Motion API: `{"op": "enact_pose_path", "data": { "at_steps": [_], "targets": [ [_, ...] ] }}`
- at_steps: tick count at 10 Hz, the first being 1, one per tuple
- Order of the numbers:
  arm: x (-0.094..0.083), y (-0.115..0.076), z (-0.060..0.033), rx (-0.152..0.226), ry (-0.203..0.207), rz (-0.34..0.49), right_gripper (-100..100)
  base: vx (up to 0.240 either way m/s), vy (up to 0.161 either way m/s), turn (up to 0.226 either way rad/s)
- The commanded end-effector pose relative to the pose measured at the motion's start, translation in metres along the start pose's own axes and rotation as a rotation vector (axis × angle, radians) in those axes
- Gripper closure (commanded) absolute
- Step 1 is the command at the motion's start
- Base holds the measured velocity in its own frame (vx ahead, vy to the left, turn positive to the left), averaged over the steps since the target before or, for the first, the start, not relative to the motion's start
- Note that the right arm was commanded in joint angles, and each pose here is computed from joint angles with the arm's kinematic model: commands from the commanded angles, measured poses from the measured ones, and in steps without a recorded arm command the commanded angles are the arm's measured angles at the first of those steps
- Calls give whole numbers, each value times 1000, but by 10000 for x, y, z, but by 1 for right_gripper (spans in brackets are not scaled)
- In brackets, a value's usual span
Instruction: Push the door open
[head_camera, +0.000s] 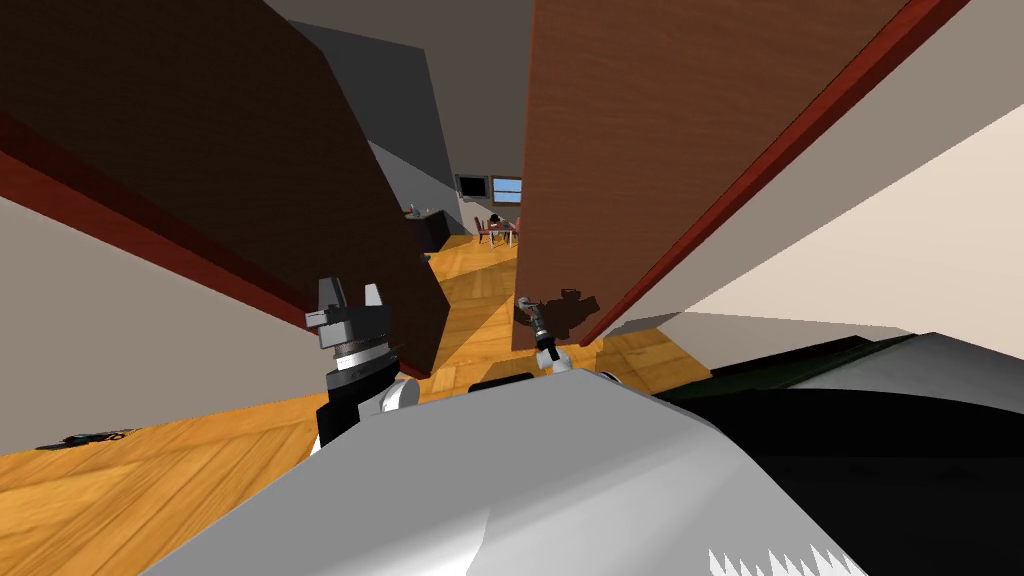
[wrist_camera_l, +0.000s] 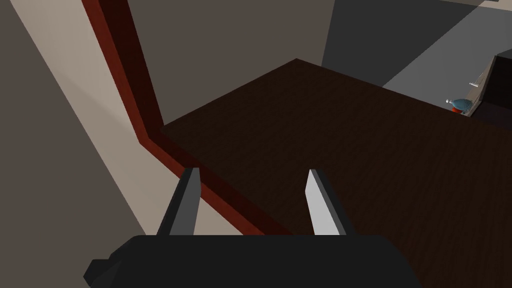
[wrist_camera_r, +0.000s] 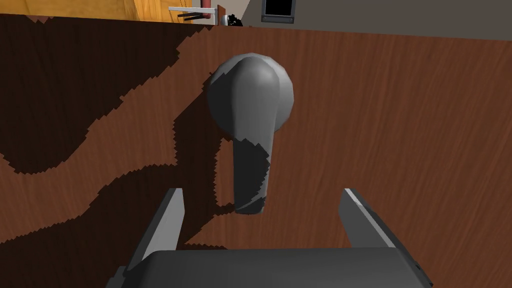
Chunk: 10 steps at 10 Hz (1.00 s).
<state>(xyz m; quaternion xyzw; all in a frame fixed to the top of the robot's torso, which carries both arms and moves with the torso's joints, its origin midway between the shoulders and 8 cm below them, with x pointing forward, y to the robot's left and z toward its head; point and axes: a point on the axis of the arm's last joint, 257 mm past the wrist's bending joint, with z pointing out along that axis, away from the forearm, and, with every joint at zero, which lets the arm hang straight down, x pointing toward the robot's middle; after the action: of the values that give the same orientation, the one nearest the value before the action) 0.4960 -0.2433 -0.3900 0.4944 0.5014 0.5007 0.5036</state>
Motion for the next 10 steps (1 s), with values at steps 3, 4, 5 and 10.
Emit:
{"op": "enact_pose_path", "data": {
  "at_steps": [3, 4, 5, 10],
  "targets": [
    [-2, -9, -9, 1, -6, 5, -100, 175, 4, 15],
    [1, -10, -11, 1, -7, 6, -100, 65, 7, 30],
    [0, -8, -8, 1, -6, 5, -100, 29, 3, 1],
    [0, -8, -8, 1, -6, 5, 100, -4, 0, 1]
  ]
}}
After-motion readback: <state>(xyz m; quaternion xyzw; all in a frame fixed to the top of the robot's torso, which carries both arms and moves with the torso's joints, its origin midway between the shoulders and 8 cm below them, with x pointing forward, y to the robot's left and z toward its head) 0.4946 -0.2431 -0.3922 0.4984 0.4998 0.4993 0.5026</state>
